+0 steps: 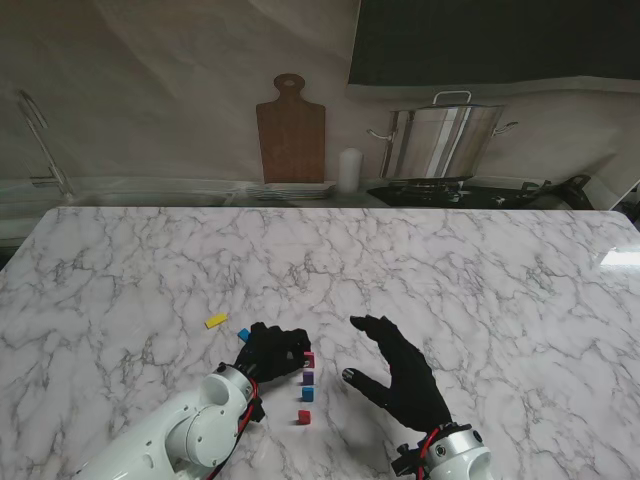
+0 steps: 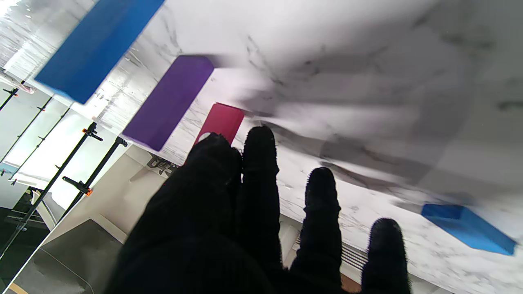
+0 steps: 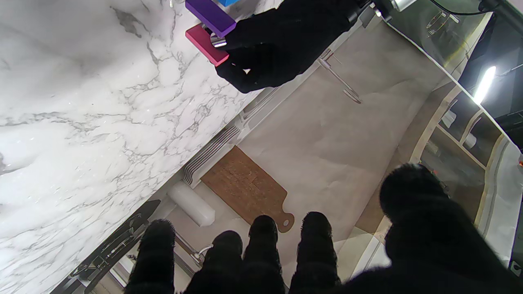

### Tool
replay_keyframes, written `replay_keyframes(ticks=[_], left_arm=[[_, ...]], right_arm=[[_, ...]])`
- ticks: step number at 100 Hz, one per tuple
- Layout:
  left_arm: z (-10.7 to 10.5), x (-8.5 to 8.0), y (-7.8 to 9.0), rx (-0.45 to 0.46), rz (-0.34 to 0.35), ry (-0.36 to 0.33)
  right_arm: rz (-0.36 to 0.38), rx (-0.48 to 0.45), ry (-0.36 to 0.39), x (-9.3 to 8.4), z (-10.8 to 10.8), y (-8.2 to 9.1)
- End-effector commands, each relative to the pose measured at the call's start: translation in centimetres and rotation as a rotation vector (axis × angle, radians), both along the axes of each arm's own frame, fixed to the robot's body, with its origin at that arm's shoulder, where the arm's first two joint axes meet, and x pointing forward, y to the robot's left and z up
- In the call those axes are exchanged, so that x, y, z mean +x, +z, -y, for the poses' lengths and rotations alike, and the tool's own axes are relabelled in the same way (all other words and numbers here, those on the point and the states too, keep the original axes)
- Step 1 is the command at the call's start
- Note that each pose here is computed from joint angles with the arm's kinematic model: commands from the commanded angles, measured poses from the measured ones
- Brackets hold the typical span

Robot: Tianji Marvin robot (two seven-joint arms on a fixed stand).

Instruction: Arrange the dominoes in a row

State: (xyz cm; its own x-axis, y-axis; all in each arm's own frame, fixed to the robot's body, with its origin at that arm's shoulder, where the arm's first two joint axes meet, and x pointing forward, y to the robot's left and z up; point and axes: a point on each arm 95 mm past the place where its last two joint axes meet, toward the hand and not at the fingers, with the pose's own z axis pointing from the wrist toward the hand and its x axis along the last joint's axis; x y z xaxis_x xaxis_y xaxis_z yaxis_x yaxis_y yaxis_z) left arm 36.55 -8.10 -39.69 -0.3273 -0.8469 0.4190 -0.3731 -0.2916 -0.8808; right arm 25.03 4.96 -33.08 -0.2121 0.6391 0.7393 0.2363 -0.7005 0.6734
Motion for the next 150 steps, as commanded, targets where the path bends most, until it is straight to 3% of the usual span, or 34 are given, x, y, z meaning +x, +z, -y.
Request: replay_keyframes(ticks=[1, 150], left_arm=[[0.10, -0.17, -0.26, 0.004, -0.018, -0.012], [-0.17, -0.12, -0.32, 0.023, -0.028, -0.037]], right_arm=[[-0.002, 0.002, -0.001, -0.14, -0.07, 0.02], [-0.004, 0.001, 0.006, -0.15, -0.20, 0.02]])
